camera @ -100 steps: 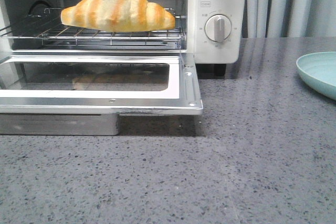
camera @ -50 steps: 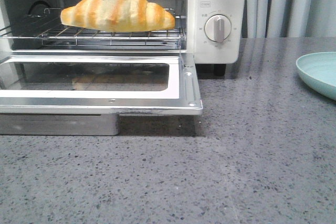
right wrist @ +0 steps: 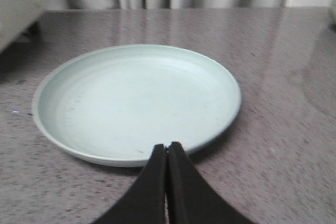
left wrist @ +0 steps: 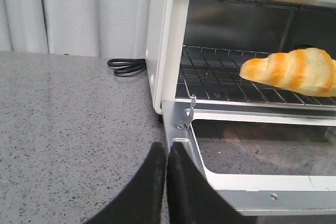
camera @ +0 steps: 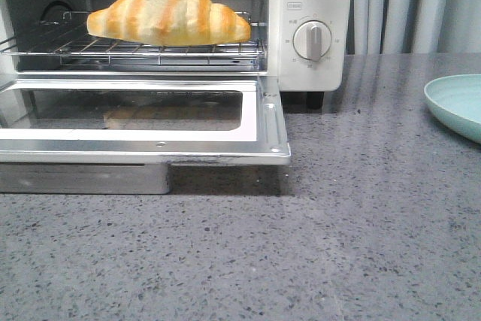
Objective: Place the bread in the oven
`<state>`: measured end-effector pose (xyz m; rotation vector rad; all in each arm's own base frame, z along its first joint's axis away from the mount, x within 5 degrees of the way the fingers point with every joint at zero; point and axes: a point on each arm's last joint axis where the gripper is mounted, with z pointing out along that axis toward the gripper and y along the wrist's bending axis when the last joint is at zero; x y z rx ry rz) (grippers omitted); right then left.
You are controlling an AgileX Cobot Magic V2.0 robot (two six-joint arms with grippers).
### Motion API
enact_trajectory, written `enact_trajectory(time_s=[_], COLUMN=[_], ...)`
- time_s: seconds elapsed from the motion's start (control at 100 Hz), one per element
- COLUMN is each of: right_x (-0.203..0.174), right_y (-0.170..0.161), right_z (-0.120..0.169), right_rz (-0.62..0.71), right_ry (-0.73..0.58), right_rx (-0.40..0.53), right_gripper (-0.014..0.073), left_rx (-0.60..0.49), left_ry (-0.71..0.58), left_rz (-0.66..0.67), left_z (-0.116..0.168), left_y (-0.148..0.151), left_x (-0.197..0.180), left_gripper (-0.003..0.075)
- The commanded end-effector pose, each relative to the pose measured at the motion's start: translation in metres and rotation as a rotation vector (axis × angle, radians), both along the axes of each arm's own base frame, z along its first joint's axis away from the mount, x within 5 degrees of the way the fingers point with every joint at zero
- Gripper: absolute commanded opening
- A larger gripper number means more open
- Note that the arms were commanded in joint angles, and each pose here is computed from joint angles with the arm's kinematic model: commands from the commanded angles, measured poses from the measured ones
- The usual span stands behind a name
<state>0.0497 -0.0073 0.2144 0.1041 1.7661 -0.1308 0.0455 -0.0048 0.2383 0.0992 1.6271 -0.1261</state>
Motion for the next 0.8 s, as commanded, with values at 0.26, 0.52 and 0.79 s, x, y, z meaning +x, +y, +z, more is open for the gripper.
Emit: enact_trajectory(time_s=[0.26,0.52,0.79], right_x=[0.003,-0.002,-0.001], right_y=[-0.004,0.0,0.004], right_z=[-0.002,0.001,-0.001], right_rz=[-0.057,-0.006,0.114], right_ry=[-0.037,-0.095,-0.082], right_rx=[-0.022,-0.048,-0.095], right_gripper=[-0.0075,-0.0075,-0.0075], left_rx=[-0.026,-0.026,-0.026], left_ry=[-0.125,-0.125,-0.125], left_rz=[-0.01,-0.01,-0.01], left_z=[0.017,0.017,0.017], left_y=[0.0,0.0,0.0], left_x=[-0.005,-0.005,-0.005], left_gripper=[-0.0021,-0.0021,-0.0021])
